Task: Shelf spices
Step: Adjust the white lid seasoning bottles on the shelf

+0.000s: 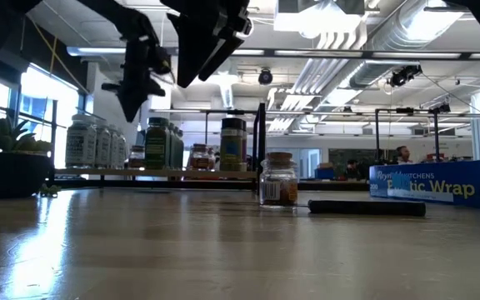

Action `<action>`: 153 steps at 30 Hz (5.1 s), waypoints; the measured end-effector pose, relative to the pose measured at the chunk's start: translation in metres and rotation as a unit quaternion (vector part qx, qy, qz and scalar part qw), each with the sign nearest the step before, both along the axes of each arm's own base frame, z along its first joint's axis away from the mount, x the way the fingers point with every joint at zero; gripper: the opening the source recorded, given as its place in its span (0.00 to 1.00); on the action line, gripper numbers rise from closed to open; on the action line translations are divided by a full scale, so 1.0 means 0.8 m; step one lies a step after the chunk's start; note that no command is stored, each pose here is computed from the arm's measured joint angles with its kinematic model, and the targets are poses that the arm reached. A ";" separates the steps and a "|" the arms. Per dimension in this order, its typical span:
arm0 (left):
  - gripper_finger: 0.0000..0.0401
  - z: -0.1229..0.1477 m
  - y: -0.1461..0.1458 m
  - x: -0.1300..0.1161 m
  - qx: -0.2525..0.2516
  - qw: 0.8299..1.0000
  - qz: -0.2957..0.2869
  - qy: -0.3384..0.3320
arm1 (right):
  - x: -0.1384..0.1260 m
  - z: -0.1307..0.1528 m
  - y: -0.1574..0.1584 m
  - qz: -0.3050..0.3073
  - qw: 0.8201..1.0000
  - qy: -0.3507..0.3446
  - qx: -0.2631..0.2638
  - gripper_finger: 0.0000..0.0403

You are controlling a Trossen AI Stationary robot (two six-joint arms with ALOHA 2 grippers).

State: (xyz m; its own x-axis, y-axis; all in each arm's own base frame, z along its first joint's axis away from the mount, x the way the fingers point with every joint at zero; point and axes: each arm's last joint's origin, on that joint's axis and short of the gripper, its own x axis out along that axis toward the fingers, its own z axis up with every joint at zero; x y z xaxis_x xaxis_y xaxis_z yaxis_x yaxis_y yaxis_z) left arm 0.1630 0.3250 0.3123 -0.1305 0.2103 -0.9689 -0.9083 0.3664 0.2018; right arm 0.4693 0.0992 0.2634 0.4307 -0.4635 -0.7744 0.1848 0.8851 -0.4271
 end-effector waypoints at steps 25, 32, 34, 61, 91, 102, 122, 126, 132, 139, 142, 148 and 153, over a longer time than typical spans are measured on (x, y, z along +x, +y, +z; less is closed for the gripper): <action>0.00 0.023 -0.291 0.018 0.022 0.983 -0.180 -0.007 | -0.004 0.000 0.016 0.013 1.000 0.000 0.001 0.81; 0.00 0.000 -0.319 0.004 0.009 0.988 -0.151 0.026 | -0.003 0.001 0.018 0.013 1.000 -0.007 0.005 0.81; 0.00 -0.013 -0.322 0.004 0.001 0.989 -0.146 0.040 | -0.003 0.001 0.019 0.009 1.000 -0.009 0.014 0.81; 0.00 -0.073 -0.310 0.007 0.129 0.981 -0.110 0.096 | -0.007 0.001 0.039 0.020 0.999 -0.016 0.027 0.81; 0.00 -0.072 -0.304 0.028 0.167 0.973 -0.153 0.038 | -0.007 0.001 0.039 0.023 0.999 -0.014 0.025 0.81; 0.00 -0.067 -0.258 0.026 0.198 0.967 -0.158 0.024 | -0.007 0.001 0.039 0.023 0.999 -0.014 0.025 0.81; 0.00 -0.091 -0.215 0.024 0.169 0.970 -0.158 0.069 | -0.008 0.001 0.039 0.024 0.999 -0.012 0.024 0.81; 0.00 -0.091 -0.215 0.023 0.166 0.970 -0.159 0.075 | -0.008 0.001 0.039 0.023 0.999 -0.012 0.024 0.81; 0.00 -0.091 -0.216 0.023 0.167 0.971 -0.155 0.076 | -0.008 0.001 0.039 0.023 0.999 -0.012 0.024 0.81; 0.00 -0.091 -0.217 0.022 0.162 0.971 -0.157 0.081 | -0.008 0.001 0.039 0.023 0.999 -0.012 0.024 0.81; 0.00 -0.091 -0.218 0.021 0.158 0.971 -0.158 0.085 | -0.008 0.001 0.039 0.023 0.999 -0.012 0.024 0.81; 0.00 -0.090 -0.223 0.024 0.159 0.970 -0.167 0.078 | -0.008 0.001 0.038 0.023 0.999 -0.012 0.024 0.81; 0.00 -0.075 -0.234 0.028 0.176 0.967 -0.175 0.051 | -0.008 0.001 0.038 0.023 0.999 -0.012 0.024 0.81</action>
